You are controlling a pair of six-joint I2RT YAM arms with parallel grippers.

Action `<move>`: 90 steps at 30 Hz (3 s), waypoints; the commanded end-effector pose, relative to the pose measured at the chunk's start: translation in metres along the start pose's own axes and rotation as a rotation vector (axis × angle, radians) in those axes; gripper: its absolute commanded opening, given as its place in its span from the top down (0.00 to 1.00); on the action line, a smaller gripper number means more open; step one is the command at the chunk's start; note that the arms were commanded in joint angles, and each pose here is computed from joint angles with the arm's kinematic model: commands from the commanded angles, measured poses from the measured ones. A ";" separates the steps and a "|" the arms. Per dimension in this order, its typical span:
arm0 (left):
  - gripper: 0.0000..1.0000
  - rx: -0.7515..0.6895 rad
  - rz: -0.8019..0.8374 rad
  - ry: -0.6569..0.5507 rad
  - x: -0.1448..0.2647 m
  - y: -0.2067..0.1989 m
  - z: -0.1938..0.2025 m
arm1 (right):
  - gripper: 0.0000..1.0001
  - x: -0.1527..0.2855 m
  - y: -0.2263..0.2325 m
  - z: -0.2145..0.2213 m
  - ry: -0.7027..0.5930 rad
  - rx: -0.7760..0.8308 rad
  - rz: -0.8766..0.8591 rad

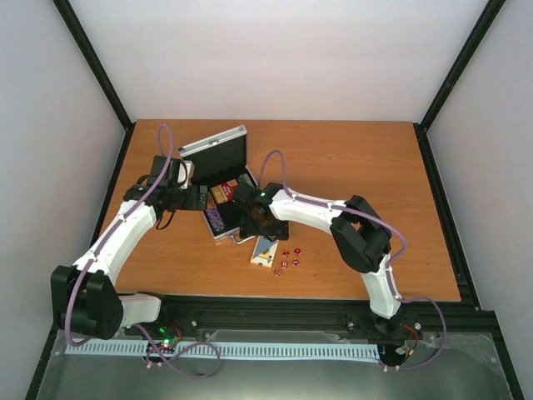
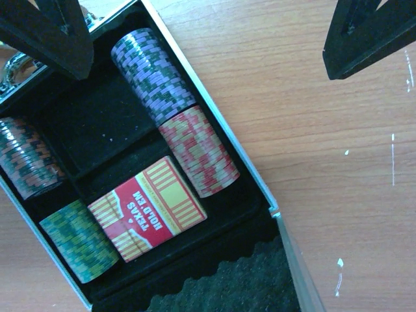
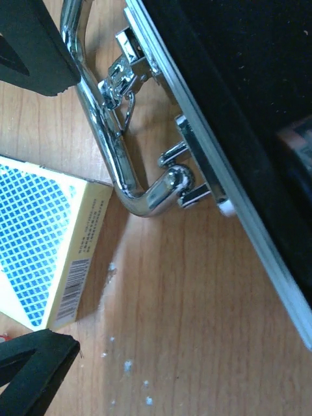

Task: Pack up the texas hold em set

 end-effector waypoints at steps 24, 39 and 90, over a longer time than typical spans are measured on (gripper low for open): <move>0.00 0.019 0.084 -0.080 0.006 -0.009 -0.021 | 0.00 -0.019 -0.005 0.042 0.044 -0.105 0.079; 0.00 0.019 0.080 -0.086 0.012 -0.008 -0.019 | 0.55 -0.036 -0.016 0.051 0.069 -0.132 0.092; 0.00 -0.010 0.054 -0.138 0.054 -0.007 -0.038 | 0.64 0.006 0.091 -0.068 -0.374 -0.651 -0.347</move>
Point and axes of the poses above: each gripper's point midway between its finger pads, its own x axis back along the fingers, its own y axis along the line the jaws close on, z = x × y, the point moved 5 cm from there along x, back along the fingers, and after that the axes turned 8 degrees about -x, right-handed, at the moved point
